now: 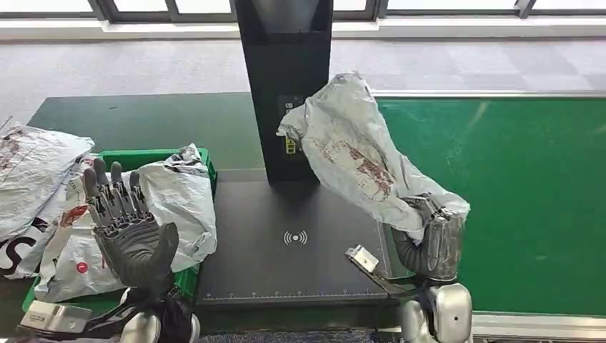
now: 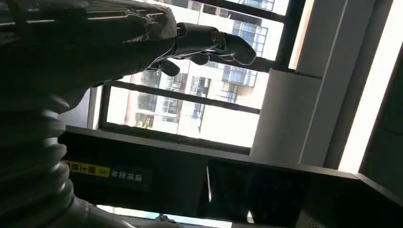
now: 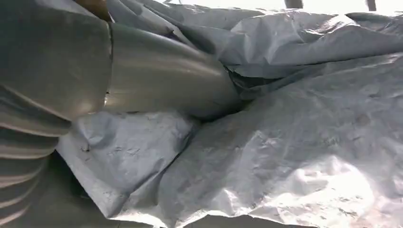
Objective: Moved the parcel from conveyor to table for the left to box.
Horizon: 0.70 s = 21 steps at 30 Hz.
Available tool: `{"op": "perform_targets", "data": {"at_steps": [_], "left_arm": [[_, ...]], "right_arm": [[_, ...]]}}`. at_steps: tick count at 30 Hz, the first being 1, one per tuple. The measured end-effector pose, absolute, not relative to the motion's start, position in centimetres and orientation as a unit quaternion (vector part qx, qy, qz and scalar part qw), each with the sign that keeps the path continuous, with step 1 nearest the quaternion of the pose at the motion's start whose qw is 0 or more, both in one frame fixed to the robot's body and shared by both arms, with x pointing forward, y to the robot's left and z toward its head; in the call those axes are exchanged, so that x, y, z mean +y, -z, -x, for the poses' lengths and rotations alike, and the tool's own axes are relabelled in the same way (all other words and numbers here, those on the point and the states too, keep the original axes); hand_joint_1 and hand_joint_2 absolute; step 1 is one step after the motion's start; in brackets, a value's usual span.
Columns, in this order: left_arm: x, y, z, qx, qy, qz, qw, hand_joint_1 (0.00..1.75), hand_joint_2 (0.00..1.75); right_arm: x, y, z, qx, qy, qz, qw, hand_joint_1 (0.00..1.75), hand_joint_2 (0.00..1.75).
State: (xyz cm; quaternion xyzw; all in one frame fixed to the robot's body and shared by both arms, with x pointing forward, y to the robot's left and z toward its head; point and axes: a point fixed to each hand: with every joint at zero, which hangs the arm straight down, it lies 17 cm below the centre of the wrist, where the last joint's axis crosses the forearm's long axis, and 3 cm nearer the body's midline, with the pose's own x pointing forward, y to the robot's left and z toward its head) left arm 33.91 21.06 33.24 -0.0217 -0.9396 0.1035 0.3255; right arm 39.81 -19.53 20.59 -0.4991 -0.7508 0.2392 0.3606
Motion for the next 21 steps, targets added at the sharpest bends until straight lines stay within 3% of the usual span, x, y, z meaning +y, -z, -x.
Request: {"op": "perform_targets", "data": {"at_steps": [3,13,19,20,21], "left_arm": [[20.9,-33.4,-34.3,-0.941,-0.102,0.025,0.323,0.00,1.75],[20.6,-33.3,-35.0,-0.940,-0.095,0.031,0.325,0.00,1.75],[20.5,-33.1,-35.2,-0.940,-0.091,0.031,0.327,0.00,1.75],[20.5,-33.0,-35.2,-0.940,-0.090,0.031,0.327,0.00,1.75],[20.4,-33.0,-35.3,-0.940,-0.090,0.032,0.328,0.00,1.75]], "right_arm": [[-17.1,-20.4,-40.0,-0.761,-0.253,0.478,0.357,1.75,1.75],[-8.9,-9.9,-40.3,-0.710,-0.389,0.379,0.449,1.75,1.75],[-7.0,-5.8,-39.7,-0.676,-0.440,0.345,0.481,1.75,1.75],[-7.0,-5.4,-39.6,-0.673,-0.443,0.343,0.483,1.40,1.75],[-7.1,-5.0,-39.6,-0.668,-0.446,0.343,0.487,0.00,1.75]]}}
